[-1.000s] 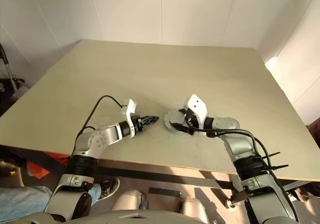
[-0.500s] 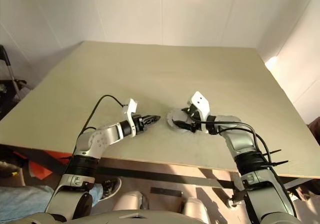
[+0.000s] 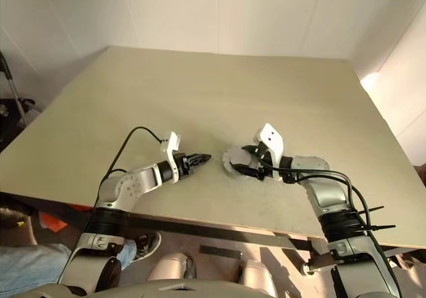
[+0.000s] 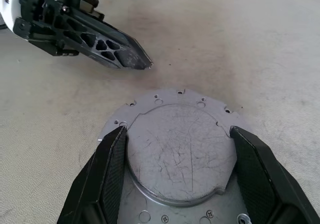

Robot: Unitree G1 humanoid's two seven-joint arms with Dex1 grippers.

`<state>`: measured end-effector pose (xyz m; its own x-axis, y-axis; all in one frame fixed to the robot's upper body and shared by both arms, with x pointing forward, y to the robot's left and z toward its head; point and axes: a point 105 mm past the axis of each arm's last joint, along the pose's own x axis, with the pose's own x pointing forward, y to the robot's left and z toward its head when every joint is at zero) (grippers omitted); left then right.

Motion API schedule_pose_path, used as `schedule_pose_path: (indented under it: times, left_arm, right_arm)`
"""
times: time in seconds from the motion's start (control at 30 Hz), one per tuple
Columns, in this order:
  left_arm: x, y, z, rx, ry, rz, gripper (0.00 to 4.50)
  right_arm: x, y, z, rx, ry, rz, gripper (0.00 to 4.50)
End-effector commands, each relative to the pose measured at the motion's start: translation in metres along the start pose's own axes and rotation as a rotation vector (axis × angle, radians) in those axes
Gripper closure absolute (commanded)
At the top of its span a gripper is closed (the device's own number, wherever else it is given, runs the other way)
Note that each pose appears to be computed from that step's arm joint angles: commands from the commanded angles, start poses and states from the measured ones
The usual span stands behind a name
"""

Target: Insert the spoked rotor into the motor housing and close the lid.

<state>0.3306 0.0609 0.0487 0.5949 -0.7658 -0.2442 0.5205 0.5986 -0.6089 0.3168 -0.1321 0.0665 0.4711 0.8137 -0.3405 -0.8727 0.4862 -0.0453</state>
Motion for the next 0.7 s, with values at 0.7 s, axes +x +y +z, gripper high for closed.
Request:
schedule_pose_path:
  times: [0.7]
  left_arm:
    - [0.026, -0.039, 0.054, -0.193, -0.138, -0.160, 3.31]
  right_arm:
    - [-0.002, -0.009, -0.049, -0.030, 0.233, -0.083, 1.36]
